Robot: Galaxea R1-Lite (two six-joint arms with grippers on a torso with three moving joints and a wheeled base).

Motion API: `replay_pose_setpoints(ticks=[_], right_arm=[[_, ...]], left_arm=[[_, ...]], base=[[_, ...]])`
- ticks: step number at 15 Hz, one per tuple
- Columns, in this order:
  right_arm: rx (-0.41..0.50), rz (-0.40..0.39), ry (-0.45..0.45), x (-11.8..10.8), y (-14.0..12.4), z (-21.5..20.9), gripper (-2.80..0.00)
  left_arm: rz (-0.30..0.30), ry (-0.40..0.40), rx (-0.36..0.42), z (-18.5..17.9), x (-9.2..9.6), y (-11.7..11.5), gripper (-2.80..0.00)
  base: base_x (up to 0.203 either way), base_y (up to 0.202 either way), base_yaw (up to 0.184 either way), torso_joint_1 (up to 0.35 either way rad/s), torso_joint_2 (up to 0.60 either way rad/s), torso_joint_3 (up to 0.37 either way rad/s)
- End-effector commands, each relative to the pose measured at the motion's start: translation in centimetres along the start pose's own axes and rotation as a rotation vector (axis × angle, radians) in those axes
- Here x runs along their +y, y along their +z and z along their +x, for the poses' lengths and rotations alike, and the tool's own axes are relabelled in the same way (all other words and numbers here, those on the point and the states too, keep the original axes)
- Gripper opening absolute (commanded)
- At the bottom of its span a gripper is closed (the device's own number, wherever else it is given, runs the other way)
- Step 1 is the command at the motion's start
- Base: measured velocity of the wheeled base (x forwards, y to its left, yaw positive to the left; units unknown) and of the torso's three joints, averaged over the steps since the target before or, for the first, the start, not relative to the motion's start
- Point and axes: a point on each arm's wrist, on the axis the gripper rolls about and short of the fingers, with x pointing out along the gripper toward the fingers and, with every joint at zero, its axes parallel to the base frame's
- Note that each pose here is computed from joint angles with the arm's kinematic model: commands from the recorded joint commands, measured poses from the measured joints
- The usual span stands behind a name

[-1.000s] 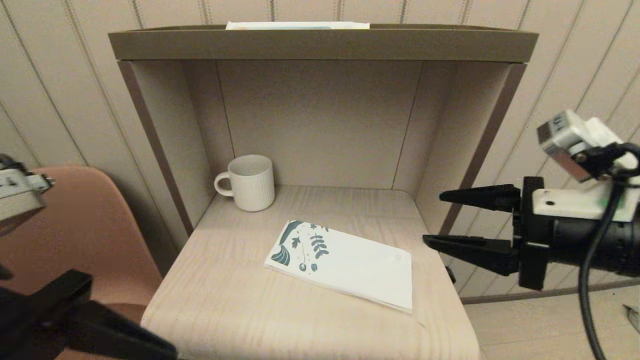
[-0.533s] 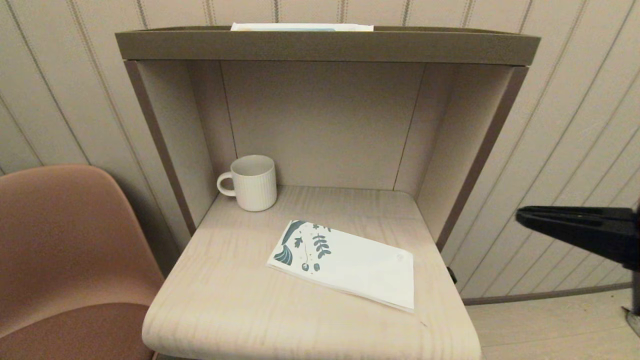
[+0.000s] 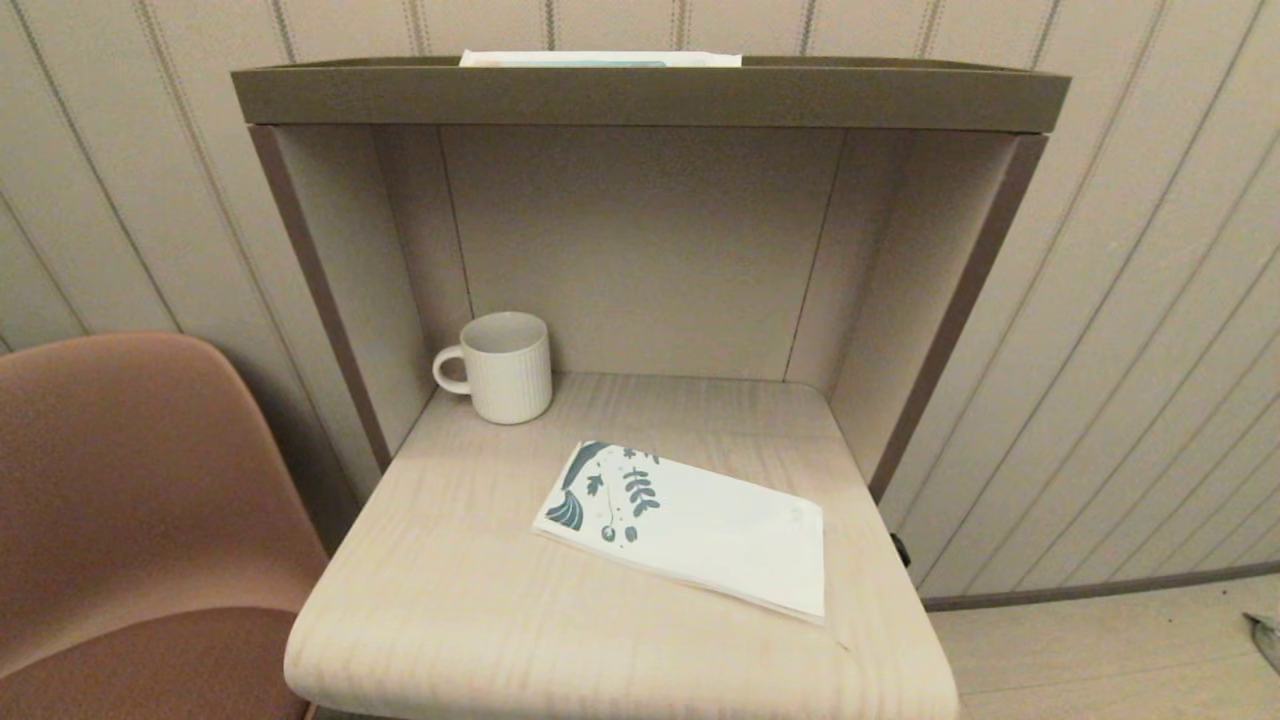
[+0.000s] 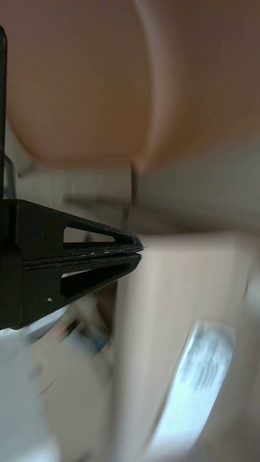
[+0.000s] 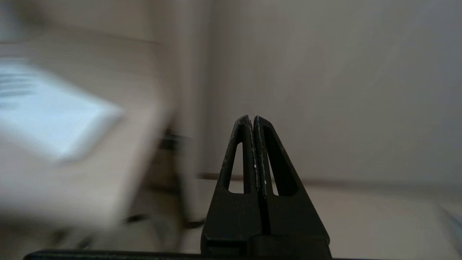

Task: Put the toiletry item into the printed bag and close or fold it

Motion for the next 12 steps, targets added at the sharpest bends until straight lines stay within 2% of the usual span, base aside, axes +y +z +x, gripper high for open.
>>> replay_pose_setpoints(ticks=[1,2,3,4,6,10,11,12], right_arm=[[-0.059,0.027,-0.167,-0.9,-2.6,-2.9,-2.80],[-0.056,0.030,-0.232,-0.8,-4.0,-3.5,-2.80],[-0.060,0.032,-0.292,-0.7,-5.5,-4.1,-2.80],[-0.073,0.031,-0.322,-0.6,-7.0,-4.8,-2.80],[-0.113,0.021,-0.279,-0.2,-9.6,-5.7,-2.80],[-0.090,-0.038,-0.104,0.6,-14.5,-5.0,-2.80],[-0.108,-0.037,-0.067,0.8,-15.0,-4.6,-2.80],[-0.119,-0.041,-0.038,0.9,-15.8,-4.1,-2.80]], left_arm=[[-0.044,0.153,-0.056,-0.9,-0.4,-2.3,-2.80],[-0.048,0.225,-0.052,-0.6,-0.6,-4.1,-2.80],[-0.040,0.260,-0.053,-0.4,-0.5,-5.7,-2.80],[-0.029,0.262,-0.047,0.0,-0.3,-7.0,-2.80],[0.036,0.242,-0.068,1.5,0.4,-9.4,-2.80],[0.172,0.216,-0.132,5.2,1.7,-14.1,-2.80],[0.206,0.199,-0.183,5.7,1.8,-14.5,-2.80],[0.223,0.191,-0.192,6.1,1.9,-14.9,-2.80]], base=[[0.000,0.000,0.000,0.000,0.00,0.000],[0.000,0.000,0.000,0.000,0.00,0.000],[0.000,0.000,0.000,0.000,0.00,0.000],[0.000,0.000,0.000,0.000,0.00,0.000],[0.000,0.000,0.000,0.000,0.00,0.000],[0.000,0.000,0.000,0.000,0.00,0.000],[0.000,0.000,0.000,0.000,0.00,0.000],[0.000,0.000,0.000,0.000,0.00,0.000]])
